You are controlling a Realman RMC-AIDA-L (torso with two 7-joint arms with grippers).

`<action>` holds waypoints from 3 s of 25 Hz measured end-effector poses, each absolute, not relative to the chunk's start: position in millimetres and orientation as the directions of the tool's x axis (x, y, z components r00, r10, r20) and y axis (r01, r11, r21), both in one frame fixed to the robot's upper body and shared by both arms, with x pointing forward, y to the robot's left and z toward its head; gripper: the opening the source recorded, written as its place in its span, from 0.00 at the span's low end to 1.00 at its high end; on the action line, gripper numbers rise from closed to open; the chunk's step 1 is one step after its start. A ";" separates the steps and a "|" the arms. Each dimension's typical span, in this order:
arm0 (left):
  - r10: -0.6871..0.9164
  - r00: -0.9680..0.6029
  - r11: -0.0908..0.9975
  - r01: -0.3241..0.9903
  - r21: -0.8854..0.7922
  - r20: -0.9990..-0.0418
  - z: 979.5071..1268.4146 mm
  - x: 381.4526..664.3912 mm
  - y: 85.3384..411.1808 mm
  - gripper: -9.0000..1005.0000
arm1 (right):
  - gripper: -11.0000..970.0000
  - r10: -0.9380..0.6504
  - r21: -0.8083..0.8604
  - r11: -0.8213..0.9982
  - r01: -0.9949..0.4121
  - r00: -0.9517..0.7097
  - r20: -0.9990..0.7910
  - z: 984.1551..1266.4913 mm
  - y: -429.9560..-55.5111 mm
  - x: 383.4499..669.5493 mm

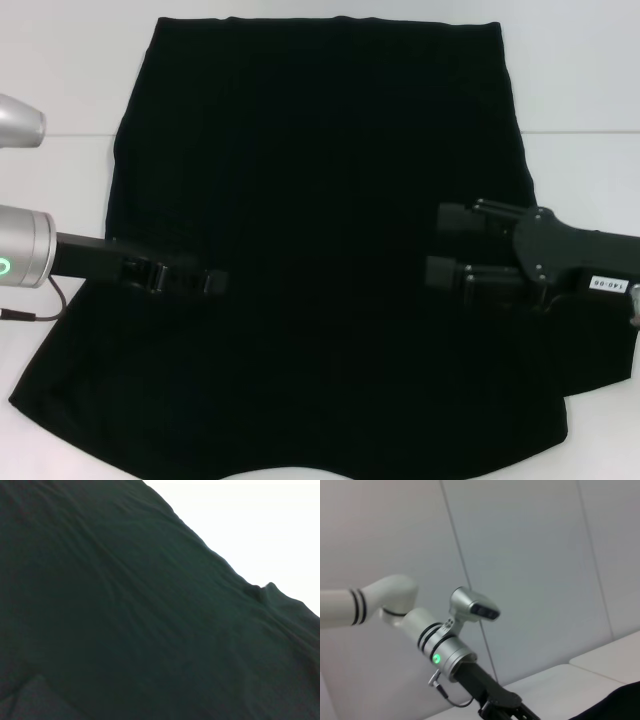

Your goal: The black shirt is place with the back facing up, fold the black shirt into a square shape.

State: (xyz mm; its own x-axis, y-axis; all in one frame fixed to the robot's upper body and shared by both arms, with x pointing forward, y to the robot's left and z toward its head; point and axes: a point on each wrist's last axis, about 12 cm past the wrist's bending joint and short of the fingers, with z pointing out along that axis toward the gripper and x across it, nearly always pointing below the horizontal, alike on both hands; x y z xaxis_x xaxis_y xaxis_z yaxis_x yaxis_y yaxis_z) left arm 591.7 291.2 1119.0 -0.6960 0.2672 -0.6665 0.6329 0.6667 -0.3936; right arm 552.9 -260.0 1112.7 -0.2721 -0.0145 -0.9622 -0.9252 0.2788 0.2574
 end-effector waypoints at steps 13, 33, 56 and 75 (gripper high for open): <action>0.103 -0.816 0.844 0.375 -0.385 -0.568 1099.3 580.9 333.1 0.88 | 0.92 -0.002 0.270 0.306 -0.913 -0.284 -0.959 1116.0 -267.8 555.9; 0.187 -0.612 0.441 0.751 -0.491 -0.768 1126.9 562.5 283.3 0.94 | 0.92 0.045 0.359 0.386 -0.850 -0.372 -0.927 1118.5 -284.3 562.5; 0.320 -0.126 0.181 0.981 -0.070 -0.939 1084.3 536.0 230.4 0.93 | 0.92 0.137 0.608 0.791 -0.070 -0.948 -0.288 1110.9 -398.1 549.6; 0.351 -0.103 0.188 0.981 -0.038 -0.931 1084.7 543.3 225.1 0.91 | 0.92 0.154 0.578 0.814 -0.056 -0.938 -0.309 1088.6 -370.6 570.2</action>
